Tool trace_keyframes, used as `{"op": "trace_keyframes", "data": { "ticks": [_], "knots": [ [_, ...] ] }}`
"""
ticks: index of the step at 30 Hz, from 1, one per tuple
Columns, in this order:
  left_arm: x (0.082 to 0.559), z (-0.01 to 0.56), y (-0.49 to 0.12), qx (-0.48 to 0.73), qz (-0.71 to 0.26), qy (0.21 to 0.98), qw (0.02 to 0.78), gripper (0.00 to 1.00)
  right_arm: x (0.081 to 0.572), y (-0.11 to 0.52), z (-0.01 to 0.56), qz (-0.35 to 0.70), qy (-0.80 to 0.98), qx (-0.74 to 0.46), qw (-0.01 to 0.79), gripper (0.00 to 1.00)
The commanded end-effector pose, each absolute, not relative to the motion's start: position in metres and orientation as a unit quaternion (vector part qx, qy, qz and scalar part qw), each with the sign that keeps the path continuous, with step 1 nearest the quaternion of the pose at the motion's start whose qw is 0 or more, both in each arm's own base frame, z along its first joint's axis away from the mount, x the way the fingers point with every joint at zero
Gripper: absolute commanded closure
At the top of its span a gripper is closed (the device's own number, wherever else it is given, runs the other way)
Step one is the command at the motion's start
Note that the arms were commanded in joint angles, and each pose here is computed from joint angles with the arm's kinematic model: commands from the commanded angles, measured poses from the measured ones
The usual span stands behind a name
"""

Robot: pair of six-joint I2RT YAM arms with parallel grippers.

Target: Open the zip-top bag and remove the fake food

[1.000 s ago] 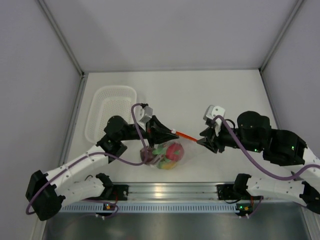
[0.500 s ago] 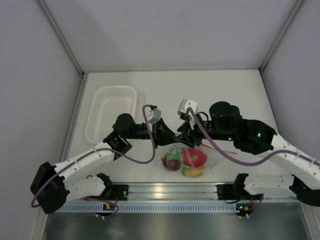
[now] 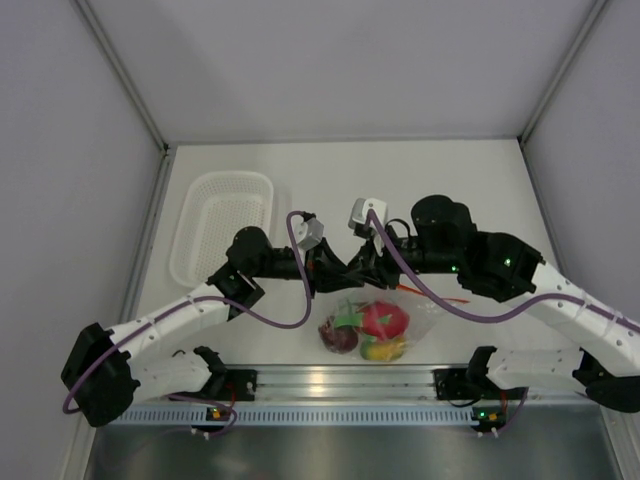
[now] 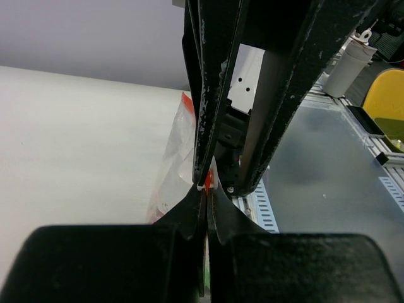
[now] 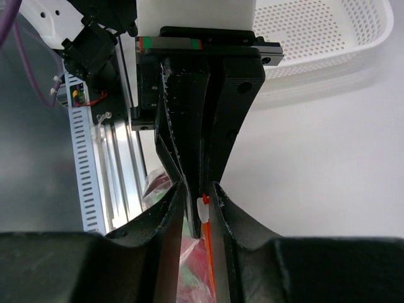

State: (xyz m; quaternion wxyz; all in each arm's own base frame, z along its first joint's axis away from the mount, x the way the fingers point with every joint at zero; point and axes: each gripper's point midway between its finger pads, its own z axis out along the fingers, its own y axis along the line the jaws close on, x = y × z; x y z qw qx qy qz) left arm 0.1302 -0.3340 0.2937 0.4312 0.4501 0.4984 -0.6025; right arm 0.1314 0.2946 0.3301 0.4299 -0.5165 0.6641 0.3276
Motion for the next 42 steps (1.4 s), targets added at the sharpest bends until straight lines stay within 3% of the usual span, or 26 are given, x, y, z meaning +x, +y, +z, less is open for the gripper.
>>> {"op": "trace_keyframes", "data": {
  "ticks": [1, 12, 15, 19, 22, 36, 42],
  "knots": [
    [0.124, 0.33, -0.33, 0.468, -0.6, 0.433, 0.483, 1.0, 0.132, 0.294, 0.342, 0.34, 0.646, -0.517, 0.448, 0.76],
    [0.121, 0.331, -0.329, 0.471, -0.603, 0.43, 0.479, 1.0, 0.144, 0.29, 0.332, 0.328, 0.659, -0.508, 0.448, 0.67],
    [0.122, 0.333, -0.329, 0.469, -0.602, 0.43, 0.483, 1.0, 0.142, 0.292, 0.333, 0.335, 0.655, -0.512, 0.443, 0.73],
    [0.123, 0.333, -0.328, 0.466, -0.599, 0.43, 0.489, 1.0, 0.139, 0.291, 0.332, 0.337, 0.653, -0.515, 0.441, 0.95],
    [0.125, 0.336, -0.327, 0.461, -0.596, 0.431, 0.497, 1.0, 0.138, 0.288, 0.33, 0.337, 0.653, -0.515, 0.442, 0.99],
    [0.15, 0.336, -0.321, 0.399, -0.566, 0.469, 0.548, 1.0, 0.146, 0.254, 0.293, 0.285, 0.695, -0.473, 0.461, 1.0],
    [0.183, 0.336, -0.311, 0.325, -0.524, 0.507, 0.602, 1.0, 0.154, 0.22, 0.271, 0.233, 0.745, -0.415, 0.467, 1.0]
  ]
}}
